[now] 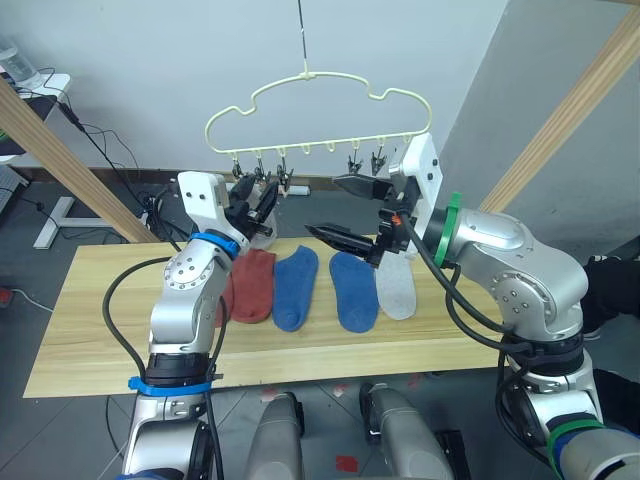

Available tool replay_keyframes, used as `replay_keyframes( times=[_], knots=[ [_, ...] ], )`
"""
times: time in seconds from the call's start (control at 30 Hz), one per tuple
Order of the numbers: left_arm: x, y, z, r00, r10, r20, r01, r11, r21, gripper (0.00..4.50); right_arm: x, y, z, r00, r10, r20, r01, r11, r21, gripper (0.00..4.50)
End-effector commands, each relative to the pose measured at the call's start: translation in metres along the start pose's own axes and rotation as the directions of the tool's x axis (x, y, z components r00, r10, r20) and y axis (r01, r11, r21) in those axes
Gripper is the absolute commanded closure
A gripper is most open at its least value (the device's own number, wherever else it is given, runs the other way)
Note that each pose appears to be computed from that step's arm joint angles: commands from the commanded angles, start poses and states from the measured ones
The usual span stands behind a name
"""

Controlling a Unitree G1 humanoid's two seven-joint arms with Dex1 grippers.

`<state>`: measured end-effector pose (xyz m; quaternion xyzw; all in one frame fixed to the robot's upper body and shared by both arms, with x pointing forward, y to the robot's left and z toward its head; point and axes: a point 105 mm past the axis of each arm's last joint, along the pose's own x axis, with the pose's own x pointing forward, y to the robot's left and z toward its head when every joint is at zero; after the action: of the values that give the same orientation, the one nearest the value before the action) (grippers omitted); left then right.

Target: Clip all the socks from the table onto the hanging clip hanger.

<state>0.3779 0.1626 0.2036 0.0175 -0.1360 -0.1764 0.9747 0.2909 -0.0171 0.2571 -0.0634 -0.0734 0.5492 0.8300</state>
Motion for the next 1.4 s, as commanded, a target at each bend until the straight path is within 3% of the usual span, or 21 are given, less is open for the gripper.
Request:
replay_keyframes(
  times=[0.03,1.0,1.27,1.4],
  knots=[
    [0.004,-0.002,0.010,0.999,-0.007,0.046,0.006,1.000,0.015,2.44,-0.001,0.005,0.014,0.999,0.012,0.049,-0.010,0.999,-0.045,0.00],
    [0.015,0.003,0.024,0.993,0.011,0.121,-0.019,0.998,0.061,2.44,0.000,0.006,0.017,0.998,0.008,0.061,-0.005,0.999,-0.048,0.00],
    [0.012,0.003,0.025,0.992,0.010,0.127,-0.019,0.998,0.065,4.16,-0.001,0.006,0.013,0.999,0.004,0.053,-0.002,0.999,-0.036,0.00],
    [0.011,0.004,0.025,0.993,0.010,0.119,-0.018,0.998,0.063,4.40,-0.002,0.005,0.008,0.999,0.001,0.035,0.000,1.000,-0.031,0.00]
  ],
)
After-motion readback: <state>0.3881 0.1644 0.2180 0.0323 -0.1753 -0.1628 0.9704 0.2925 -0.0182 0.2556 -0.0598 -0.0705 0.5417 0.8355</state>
